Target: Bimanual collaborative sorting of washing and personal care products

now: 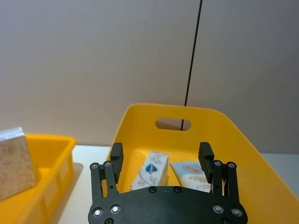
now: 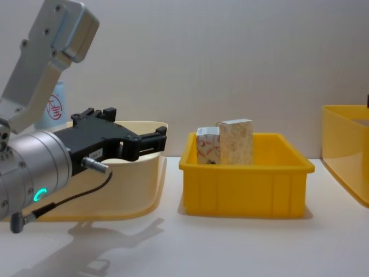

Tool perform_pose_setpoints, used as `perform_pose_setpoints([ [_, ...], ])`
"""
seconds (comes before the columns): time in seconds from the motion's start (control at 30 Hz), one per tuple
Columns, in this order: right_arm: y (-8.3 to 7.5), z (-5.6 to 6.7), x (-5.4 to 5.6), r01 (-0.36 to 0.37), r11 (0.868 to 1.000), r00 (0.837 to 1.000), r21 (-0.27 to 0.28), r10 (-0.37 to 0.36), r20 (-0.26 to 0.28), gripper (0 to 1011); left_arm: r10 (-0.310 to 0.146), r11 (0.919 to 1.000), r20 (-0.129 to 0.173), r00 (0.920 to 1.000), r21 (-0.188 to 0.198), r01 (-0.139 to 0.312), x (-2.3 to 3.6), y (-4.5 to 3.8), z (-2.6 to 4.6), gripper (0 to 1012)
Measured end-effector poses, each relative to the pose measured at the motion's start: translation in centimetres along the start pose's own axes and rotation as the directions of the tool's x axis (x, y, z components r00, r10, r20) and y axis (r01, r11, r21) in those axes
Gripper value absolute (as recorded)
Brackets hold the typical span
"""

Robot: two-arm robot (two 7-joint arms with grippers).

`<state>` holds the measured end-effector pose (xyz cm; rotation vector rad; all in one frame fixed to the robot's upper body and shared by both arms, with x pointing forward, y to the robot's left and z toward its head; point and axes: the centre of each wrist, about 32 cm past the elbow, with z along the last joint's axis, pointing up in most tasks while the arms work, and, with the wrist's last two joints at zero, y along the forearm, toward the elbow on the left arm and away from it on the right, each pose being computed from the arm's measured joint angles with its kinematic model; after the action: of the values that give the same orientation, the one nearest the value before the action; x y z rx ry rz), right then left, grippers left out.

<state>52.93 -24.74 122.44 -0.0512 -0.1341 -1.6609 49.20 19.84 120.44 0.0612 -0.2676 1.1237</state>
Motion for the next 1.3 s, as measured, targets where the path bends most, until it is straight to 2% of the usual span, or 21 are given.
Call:
perform_pose_setpoints([
  [0.3, -0.5, 0.3, 0.4, -0.055, 0.993, 0.998, 0.107, 0.057, -0.018, 1001, 0.000, 1.0000, 0.000, 1.0000, 0.000, 0.000, 0.00, 0.00, 0.00, 1003],
  [0.4, -0.6, 0.4, 0.6, -0.078, 0.986, 0.996, 0.149, 0.082, -0.023, 1001, 0.000, 1.0000, 0.000, 1.0000, 0.000, 0.000, 0.00, 0.00, 0.00, 1003],
  [0.57, -0.9, 0.8, 1.0, -0.120, 0.966, 0.991, 0.227, 0.130, -0.029, 1001, 0.000, 1.0000, 0.000, 1.0000, 0.000, 0.000, 0.00, 0.00, 0.00, 1003],
  [0.97, -1.7, 0.4, 0.9, -0.150, 0.966, 0.987, 0.212, 0.160, -0.028, 1001, 0.000, 1.0000, 0.000, 1.0000, 0.000, 0.000, 0.00, 0.00, 0.00, 1003],
  [1.17, -3.2, -0.4, 0.6, -0.208, 0.961, 0.976, 0.183, 0.217, -0.029, 1001, 0.000, 1.0000, 0.000, 1.0000, 0.000, 0.000, 0.00, 0.00, 0.00, 1003],
  [1.3, -4.5, -1.0, 0.3, -0.259, 0.953, 0.963, 0.156, 0.268, -0.037, 1001, 0.000, 1.0000, 0.000, 1.0000, 0.000, 0.000, 0.00, 0.00, 0.00, 1003],
])
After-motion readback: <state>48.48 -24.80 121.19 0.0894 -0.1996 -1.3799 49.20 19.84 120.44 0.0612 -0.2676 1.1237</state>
